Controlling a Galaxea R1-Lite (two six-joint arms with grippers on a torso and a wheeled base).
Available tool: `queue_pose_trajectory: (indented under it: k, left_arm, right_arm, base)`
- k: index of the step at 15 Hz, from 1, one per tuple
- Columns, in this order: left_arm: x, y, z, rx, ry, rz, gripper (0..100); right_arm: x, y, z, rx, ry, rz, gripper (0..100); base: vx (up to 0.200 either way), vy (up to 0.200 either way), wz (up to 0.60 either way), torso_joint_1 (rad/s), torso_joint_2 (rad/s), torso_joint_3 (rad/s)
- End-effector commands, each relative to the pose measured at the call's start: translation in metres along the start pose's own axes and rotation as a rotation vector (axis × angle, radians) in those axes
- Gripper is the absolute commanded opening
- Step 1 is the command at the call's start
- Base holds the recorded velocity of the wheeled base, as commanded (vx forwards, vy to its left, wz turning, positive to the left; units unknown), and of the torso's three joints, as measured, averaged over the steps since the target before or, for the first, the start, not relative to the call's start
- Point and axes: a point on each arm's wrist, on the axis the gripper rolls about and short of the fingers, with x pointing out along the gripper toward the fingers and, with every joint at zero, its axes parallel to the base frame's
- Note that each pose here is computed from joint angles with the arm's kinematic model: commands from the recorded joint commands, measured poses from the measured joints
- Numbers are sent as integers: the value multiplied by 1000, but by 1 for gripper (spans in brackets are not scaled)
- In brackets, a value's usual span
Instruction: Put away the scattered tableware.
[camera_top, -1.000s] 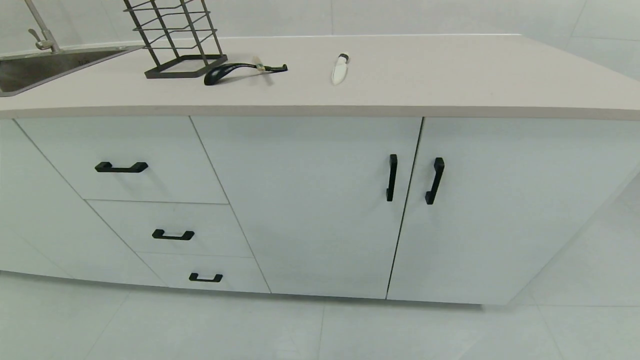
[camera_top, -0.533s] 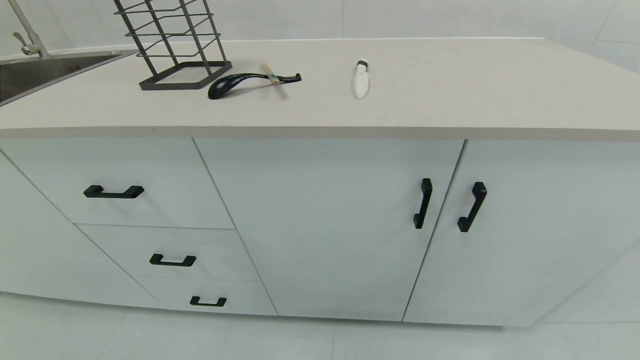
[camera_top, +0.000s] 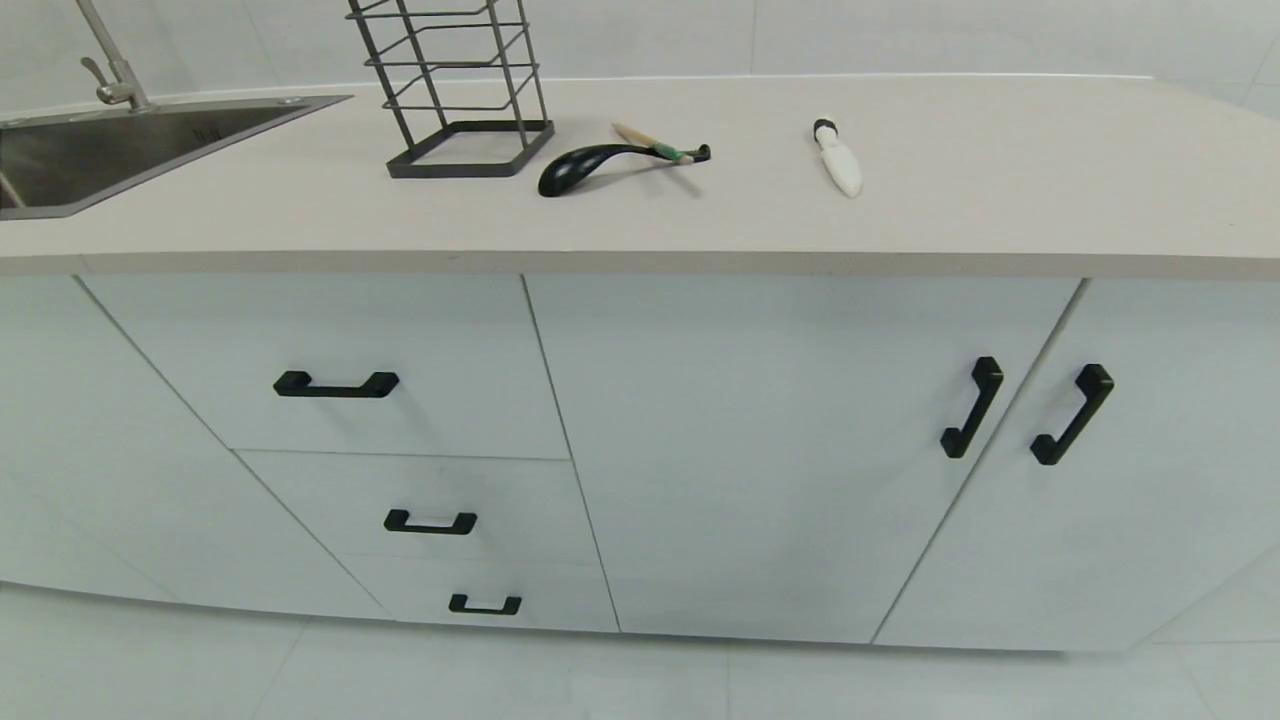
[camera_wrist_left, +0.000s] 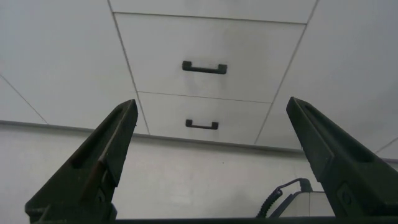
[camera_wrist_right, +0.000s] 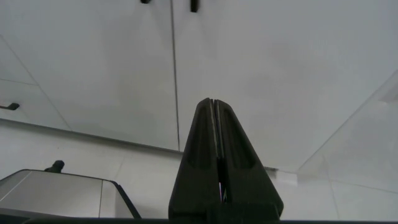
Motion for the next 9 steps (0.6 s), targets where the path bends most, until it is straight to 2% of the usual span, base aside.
queue_pose_trajectory:
  k: [1, 3, 9]
  left_arm:
    - [0, 0, 0, 0, 0, 0, 100]
    - [0, 0, 0, 0, 0, 1, 100]
    - [0, 0, 0, 0, 0, 1, 100]
  right_arm:
    - [0, 0, 0, 0, 0, 1, 0]
    - [0, 0, 0, 0, 0, 1, 0]
    - [0, 0, 0, -1, 1, -1, 0]
  base:
    - [0, 200, 0, 2, 12, 2]
    - [0, 200, 0, 0, 5, 5]
    - [0, 0, 0, 0, 0, 0]
